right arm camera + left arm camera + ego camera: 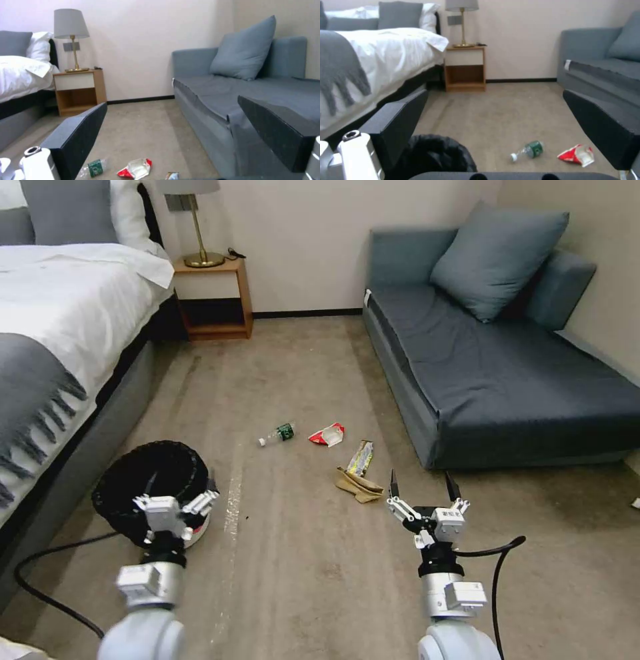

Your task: Pick up the trash bin, then pick up the garbage on the floor and place it into the trash bin.

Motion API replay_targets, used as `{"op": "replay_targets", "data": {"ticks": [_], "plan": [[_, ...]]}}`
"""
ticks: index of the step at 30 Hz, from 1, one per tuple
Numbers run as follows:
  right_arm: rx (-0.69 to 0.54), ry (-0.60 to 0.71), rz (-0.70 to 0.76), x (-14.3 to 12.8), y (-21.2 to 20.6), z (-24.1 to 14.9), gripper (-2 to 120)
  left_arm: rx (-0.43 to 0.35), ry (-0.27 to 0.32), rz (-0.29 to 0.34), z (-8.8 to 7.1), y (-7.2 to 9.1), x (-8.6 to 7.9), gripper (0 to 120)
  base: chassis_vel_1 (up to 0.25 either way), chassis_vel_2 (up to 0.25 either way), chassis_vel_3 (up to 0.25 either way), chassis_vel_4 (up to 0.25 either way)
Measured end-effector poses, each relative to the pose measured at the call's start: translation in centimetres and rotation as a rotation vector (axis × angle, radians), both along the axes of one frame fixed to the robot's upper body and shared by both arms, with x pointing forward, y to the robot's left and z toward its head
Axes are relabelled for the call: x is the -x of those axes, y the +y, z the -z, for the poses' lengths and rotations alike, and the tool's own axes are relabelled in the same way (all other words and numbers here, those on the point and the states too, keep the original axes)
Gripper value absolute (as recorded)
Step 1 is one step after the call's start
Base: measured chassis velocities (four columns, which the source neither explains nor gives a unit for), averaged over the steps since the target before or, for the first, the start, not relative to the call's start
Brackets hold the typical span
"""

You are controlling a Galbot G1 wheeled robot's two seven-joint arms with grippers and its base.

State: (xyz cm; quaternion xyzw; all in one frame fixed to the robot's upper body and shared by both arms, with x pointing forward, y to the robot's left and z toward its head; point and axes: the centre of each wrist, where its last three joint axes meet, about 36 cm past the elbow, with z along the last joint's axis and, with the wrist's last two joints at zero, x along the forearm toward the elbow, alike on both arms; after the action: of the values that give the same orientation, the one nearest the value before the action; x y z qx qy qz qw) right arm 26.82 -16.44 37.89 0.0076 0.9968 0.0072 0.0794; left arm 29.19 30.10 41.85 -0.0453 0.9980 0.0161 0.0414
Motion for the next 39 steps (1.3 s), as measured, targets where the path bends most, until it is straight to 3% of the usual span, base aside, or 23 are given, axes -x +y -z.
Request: {"op": "replay_targets", "data": {"ticks": [3,5,7,8,12,13,15,17,18,23,24,27,32,39], "plan": [[-0.001,0.003,0.002,-0.2,-0.1,0.1,100,0.019,0.031,0.026,-0.6,1.1,-0.4,100,0.000,0.000,0.000,0.000],[-0.004,0.007,0.005,-0.5,-0.3,0.2,100,0.041,0.096,0.072,-0.9,3.2,-0.9,100,0.000,0.000,0.000,0.000],[-0.006,0.011,0.007,-0.6,-0.4,0.4,100,0.035,0.151,0.074,-0.9,5.8,-1.5,100,0.000,0.000,0.000,0.000],[-0.006,0.011,0.007,-0.6,-0.4,0.4,100,0.035,0.151,0.074,-0.9,5.8,-1.5,100,0.000,0.000,0.000,0.000],[-0.008,0.019,0.013,-0.8,-0.6,0.7,100,0.008,0.267,0.003,-2.0,12.9,-4.5,100,0.000,0.000,0.000,0.000],[-0.008,0.019,0.013,-0.8,-0.6,0.7,100,0.008,0.267,0.003,-2.0,12.9,-4.5,100,0.000,0.000,0.000,0.000],[-0.009,0.024,0.016,-0.9,-0.7,0.8,100,-0.001,0.311,-0.052,-2.7,16.5,-6.3,100,0.000,0.000,0.000,0.000],[-0.009,0.028,0.016,-0.9,-0.7,1.0,100,0.000,0.357,-0.090,-3.2,19.1,-7.3,100,0.000,0.000,0.000,0.000],[-0.009,0.028,0.016,-0.9,-0.7,1.0,100,0.000,0.357,-0.090,-3.2,19.1,-7.3,100,0.000,0.000,0.000,0.000],[-0.012,0.041,0.018,-0.8,-0.7,1.5,100,-0.050,0.497,-0.149,-2.0,24.1,-8.8,100,0.000,0.000,0.000,0.000],[-0.012,0.041,0.018,-0.8,-0.7,1.5,100,-0.050,0.497,-0.149,-2.0,24.1,-8.8,100,0.000,0.000,0.000,0.000],[-0.014,0.045,0.020,-0.6,-0.7,1.6,100,-0.068,0.540,-0.176,-1.9,26.6,-9.6,100,0.000,0.000,0.000,0.000],[-0.012,0.049,0.021,-0.2,-0.8,1.6,100,-0.033,0.573,-0.207,-2.1,28.8,-10.8,100,0.000,0.000,0.000,0.000],[-0.012,0.043,0.023,0.2,-0.9,1.0,100,0.024,0.607,-0.182,-2.3,29.7,-12.6,100,0.000,0.000,0.000,0.000]]}}
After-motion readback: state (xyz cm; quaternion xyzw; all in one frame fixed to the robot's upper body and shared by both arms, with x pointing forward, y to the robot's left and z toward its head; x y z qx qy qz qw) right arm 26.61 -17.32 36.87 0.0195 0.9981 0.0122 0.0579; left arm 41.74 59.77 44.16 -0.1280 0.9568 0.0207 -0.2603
